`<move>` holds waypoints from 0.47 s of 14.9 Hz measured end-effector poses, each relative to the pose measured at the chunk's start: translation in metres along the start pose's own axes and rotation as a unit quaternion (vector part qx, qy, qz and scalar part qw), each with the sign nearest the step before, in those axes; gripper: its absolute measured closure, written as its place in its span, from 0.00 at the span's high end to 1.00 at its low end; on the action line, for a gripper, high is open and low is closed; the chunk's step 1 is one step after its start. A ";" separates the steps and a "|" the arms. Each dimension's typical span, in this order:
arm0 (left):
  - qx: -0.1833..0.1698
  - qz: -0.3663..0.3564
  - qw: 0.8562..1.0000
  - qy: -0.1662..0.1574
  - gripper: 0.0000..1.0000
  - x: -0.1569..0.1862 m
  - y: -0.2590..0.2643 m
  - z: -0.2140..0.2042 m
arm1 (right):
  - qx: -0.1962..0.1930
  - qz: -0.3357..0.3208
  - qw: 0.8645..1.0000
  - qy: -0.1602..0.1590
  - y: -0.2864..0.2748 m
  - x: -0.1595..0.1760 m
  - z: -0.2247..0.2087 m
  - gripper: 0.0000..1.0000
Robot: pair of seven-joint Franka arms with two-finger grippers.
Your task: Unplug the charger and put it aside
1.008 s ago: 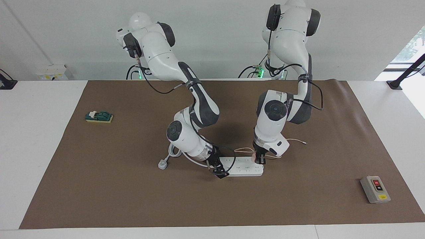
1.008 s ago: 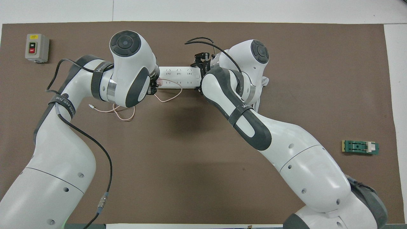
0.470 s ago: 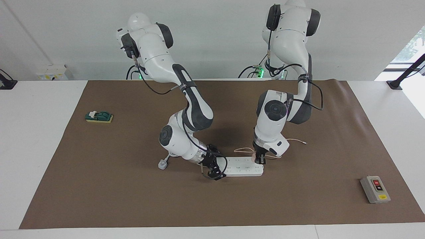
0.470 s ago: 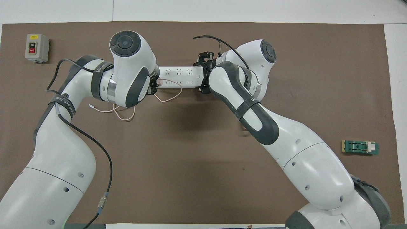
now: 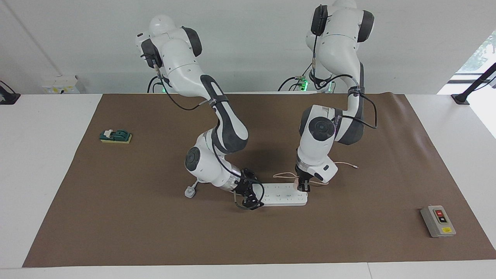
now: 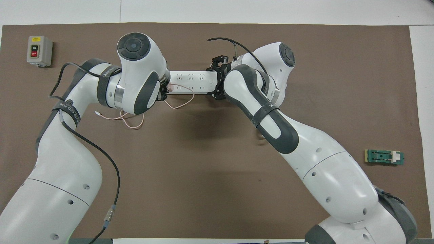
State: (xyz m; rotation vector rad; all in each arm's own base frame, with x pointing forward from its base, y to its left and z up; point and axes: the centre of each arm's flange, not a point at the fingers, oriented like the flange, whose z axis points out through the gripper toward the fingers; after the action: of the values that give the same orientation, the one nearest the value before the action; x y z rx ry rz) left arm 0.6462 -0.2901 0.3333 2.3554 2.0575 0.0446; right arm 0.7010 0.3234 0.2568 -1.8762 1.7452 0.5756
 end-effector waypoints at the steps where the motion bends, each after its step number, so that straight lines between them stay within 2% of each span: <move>1: 0.000 0.000 1.000 0.000 0.32 0.000 0.000 0.000 | 0.000 0.000 1.000 0.000 0.000 0.000 0.000 0.93; 7: 0.003 0.001 1.000 0.002 0.32 -0.001 0.001 -0.002 | 0.000 0.000 1.000 0.000 0.000 0.000 0.000 0.93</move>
State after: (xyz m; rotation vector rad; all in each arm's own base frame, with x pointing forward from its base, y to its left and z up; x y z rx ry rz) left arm 0.6466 -0.2908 0.3356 2.3624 2.0597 0.0430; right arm 0.7010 0.3233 0.2563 -1.8763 1.7453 0.5757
